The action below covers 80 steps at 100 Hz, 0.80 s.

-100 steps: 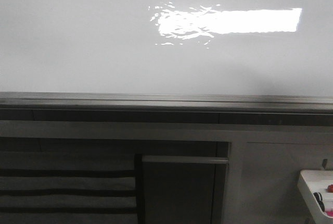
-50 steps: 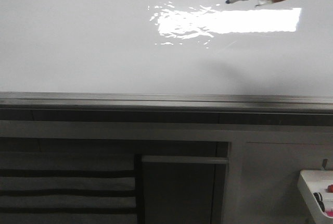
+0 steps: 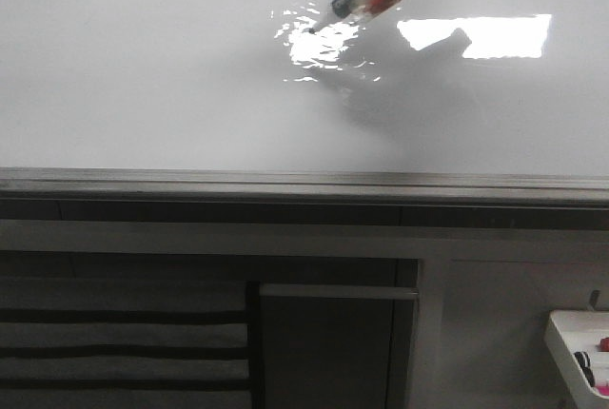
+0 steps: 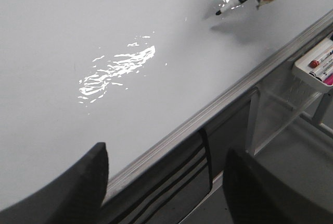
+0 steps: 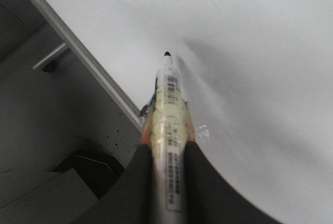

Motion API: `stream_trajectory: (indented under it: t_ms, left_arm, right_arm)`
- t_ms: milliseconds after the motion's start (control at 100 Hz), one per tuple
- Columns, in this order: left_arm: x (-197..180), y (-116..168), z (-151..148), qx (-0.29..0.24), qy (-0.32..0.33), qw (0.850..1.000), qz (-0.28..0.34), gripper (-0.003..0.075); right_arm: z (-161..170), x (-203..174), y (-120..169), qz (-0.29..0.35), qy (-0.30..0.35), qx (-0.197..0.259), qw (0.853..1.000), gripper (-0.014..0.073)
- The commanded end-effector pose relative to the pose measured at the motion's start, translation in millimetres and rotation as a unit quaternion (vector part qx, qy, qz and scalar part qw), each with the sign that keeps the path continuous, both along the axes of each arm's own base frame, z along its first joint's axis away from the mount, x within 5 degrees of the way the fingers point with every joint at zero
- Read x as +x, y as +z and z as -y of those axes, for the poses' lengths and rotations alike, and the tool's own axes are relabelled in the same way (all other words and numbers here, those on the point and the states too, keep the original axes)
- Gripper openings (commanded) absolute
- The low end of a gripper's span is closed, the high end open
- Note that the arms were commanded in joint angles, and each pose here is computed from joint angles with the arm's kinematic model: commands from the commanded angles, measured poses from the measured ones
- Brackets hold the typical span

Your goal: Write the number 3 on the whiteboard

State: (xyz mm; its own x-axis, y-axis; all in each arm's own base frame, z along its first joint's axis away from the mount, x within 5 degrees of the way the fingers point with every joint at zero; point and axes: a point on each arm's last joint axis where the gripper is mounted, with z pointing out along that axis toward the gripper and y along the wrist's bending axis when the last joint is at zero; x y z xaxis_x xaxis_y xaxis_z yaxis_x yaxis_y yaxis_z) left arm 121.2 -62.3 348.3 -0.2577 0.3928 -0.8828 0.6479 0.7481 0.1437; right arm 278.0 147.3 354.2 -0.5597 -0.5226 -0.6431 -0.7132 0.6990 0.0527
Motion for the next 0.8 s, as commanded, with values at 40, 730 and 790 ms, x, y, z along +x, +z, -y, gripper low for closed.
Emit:
stream_trajectory:
  t_ms: [40,730,790]
  left_arm:
    - [2.0,13.3,-0.5,-0.033,0.018,0.999,0.031,0.043]
    - [3.0,13.7,-1.7,-0.026,0.022,0.999,0.038,0.043]
    - [3.0,13.6,-1.9,-0.023,0.023,0.999,0.039,0.043]
  right_arm:
    - [-0.8,7.9,18.2,0.059,-0.012,0.022,0.998,-0.0053]
    - [19.0,1.2,-9.5,0.03,-0.06,-0.036,0.997,-0.0053]
    - [29.4,-6.8,-15.4,-0.004,-0.064,-0.051,0.997,-0.0053]
